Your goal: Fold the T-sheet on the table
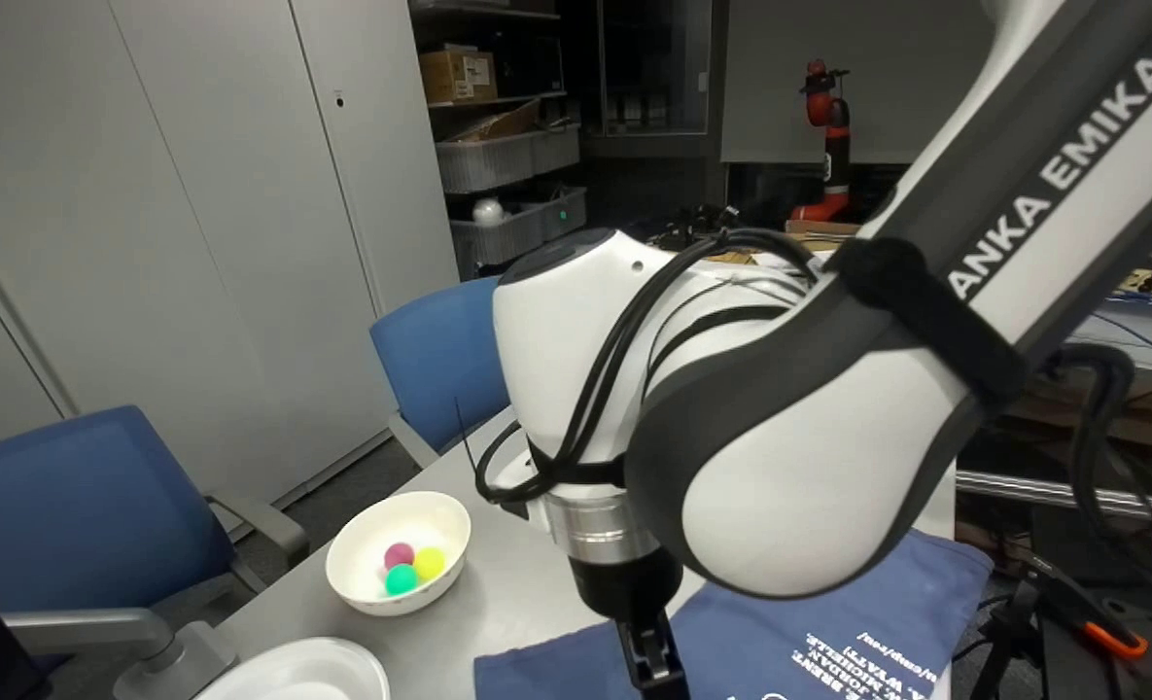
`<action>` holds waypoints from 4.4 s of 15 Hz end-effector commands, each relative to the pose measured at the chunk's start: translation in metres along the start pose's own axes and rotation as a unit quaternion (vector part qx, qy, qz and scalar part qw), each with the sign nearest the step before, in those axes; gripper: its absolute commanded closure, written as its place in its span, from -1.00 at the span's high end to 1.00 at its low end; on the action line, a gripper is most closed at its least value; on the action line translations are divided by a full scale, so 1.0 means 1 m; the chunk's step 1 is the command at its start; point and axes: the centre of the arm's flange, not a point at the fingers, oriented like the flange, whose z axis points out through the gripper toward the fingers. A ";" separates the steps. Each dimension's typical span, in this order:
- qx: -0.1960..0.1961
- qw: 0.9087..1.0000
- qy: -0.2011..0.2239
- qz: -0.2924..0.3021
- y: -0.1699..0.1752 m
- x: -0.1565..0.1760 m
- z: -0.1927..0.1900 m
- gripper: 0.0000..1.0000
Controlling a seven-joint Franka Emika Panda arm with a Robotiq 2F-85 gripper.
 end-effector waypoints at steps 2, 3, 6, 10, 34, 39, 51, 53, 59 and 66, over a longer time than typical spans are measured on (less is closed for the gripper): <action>0.003 0.997 -0.002 -0.082 -0.002 0.034 0.052 1.00; 0.005 0.995 -0.001 -0.097 -0.004 0.039 0.062 1.00; 0.009 0.990 0.007 -0.141 -0.009 0.059 0.089 1.00; 0.003 0.983 0.022 -0.184 -0.016 0.085 0.113 1.00; -0.023 0.963 0.087 -0.254 -0.027 0.146 0.109 -0.93; -0.014 0.944 0.146 -0.295 -0.063 0.162 0.064 -0.93; -0.035 0.947 0.157 -0.278 -0.054 0.094 -0.048 -0.93; -0.037 0.955 0.139 -0.260 -0.044 0.068 -0.052 -0.93; -0.064 0.968 0.089 -0.227 -0.031 -0.005 -0.067 -0.93; -0.087 0.979 0.054 -0.174 -0.004 -0.067 -0.070 -0.20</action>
